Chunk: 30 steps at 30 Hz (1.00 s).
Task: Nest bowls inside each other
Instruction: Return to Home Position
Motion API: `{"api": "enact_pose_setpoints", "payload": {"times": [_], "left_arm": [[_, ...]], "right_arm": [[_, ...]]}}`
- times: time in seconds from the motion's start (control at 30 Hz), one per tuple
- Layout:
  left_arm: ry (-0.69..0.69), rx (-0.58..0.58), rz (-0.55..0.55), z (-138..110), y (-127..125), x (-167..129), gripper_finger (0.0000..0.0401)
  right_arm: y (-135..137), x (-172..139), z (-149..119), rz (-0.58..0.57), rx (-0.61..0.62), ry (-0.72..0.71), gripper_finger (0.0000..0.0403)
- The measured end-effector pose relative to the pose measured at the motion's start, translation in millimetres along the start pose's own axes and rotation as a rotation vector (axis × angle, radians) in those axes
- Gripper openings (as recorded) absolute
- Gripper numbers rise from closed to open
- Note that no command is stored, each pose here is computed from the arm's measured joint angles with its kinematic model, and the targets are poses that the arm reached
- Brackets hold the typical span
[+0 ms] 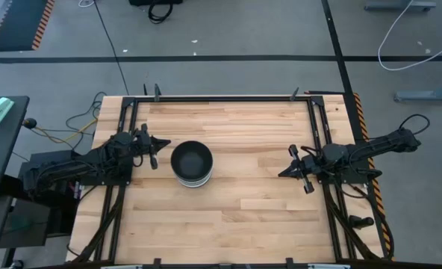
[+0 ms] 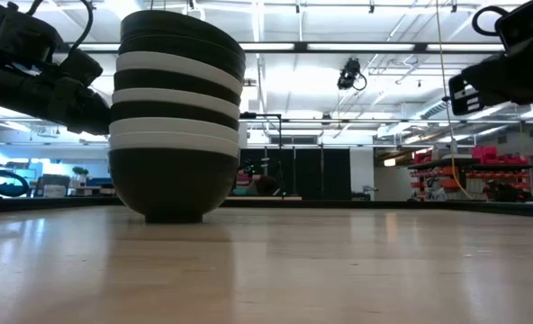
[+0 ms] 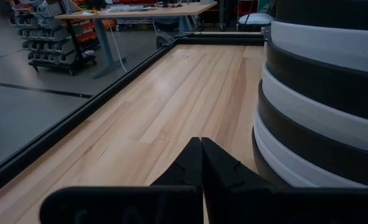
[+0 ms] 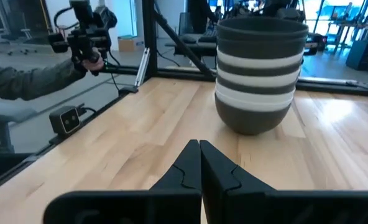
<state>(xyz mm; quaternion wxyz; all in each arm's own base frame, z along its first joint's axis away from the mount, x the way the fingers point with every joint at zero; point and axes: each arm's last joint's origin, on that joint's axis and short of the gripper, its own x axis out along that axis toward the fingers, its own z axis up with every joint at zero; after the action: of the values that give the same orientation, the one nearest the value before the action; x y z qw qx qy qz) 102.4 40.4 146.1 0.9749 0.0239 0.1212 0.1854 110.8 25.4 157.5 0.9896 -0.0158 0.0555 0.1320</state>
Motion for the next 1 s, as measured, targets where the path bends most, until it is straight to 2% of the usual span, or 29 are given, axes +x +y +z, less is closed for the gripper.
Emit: {"api": "enact_pose_setpoints", "payload": {"times": [0.37,1.0], "left_arm": [[0.000,0.000,0.000,0,0,0,0.0002],[0.043,-0.022,0.056,-4,7,2,0.0006]], "right_arm": [[-1,-1,-12,-0.040,0.030,0.124,0.0000],[-2,-1,-13,-0.067,0.059,0.129,0.0000]]}}
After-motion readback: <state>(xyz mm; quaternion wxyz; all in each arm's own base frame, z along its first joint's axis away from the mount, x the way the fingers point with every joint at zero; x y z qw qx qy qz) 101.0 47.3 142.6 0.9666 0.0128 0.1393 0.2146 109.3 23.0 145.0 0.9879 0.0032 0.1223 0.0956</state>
